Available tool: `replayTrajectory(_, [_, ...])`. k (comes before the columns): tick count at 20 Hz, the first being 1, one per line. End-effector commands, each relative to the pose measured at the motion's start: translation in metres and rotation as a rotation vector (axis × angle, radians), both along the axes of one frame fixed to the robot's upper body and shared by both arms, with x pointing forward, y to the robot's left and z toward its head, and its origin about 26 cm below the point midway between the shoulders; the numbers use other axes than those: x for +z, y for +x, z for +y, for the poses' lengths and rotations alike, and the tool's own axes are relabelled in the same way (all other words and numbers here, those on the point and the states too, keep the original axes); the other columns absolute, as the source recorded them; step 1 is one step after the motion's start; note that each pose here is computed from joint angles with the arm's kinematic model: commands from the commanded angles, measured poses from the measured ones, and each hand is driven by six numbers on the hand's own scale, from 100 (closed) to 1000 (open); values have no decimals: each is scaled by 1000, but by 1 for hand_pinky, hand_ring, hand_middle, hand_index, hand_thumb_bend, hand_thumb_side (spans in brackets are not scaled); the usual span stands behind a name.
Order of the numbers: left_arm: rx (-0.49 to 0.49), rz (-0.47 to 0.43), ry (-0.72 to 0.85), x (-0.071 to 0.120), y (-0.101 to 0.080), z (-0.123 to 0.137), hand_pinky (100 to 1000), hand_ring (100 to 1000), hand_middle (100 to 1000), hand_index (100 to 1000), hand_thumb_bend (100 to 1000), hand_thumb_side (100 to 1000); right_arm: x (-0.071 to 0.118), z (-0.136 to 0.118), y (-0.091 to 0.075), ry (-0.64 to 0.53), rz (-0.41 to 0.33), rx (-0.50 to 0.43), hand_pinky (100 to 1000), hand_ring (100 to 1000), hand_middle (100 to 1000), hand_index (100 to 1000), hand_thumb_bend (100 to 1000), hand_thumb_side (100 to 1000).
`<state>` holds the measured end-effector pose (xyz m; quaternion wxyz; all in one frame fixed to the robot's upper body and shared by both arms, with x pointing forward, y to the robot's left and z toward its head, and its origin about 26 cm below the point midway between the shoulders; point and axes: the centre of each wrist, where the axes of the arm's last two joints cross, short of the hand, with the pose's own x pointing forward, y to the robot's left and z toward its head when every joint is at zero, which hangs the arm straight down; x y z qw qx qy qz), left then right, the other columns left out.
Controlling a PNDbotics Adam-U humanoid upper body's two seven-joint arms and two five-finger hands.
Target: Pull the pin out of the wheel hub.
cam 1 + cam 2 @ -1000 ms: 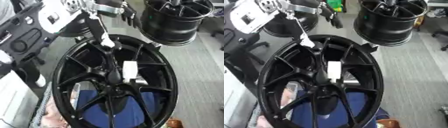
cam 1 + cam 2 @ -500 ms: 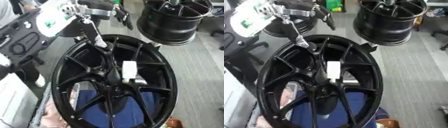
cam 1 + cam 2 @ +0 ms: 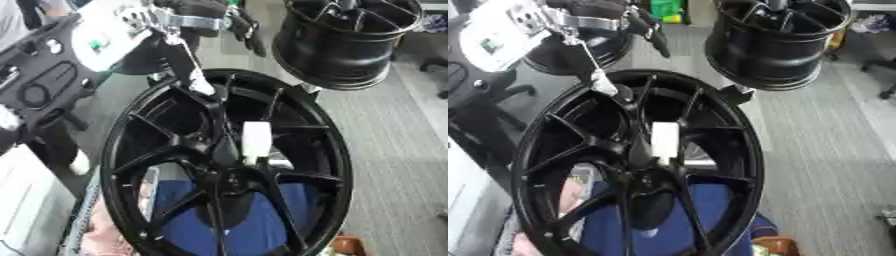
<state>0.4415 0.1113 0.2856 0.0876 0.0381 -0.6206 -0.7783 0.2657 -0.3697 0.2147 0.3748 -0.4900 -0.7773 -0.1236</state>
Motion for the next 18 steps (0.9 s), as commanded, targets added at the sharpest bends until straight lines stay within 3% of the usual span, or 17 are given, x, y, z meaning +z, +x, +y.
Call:
replayTrajectory(1, [-221, -81, 306, 13, 3, 2, 775, 768, 707, 836, 391, 586, 7, -2, -1, 3, -10, -69, 844, 696, 588, 725, 100, 132])
replayTrajectory(4, [-122, -10, 286, 13, 4, 2, 773, 767, 701, 831, 401, 689, 6, -2, -1, 3, -9, -70, 844, 695, 587, 725, 100, 132])
replayTrajectory(6, [-63, 28, 285, 13, 3, 1, 774, 768, 702, 832, 399, 712, 6, -2, -2, 2, -9, -71, 844, 695, 587, 725, 100, 133])
replayTrajectory(12, [94, 74, 325, 11, -2, -5, 783, 779, 714, 840, 415, 736, 5, -2, -2, 2, -8, -72, 844, 695, 587, 725, 100, 135])
replayTrajectory(18, [147, 95, 352, 6, -9, -18, 783, 780, 715, 841, 392, 756, 5, -2, -2, 0, -7, -71, 844, 695, 588, 725, 100, 133])
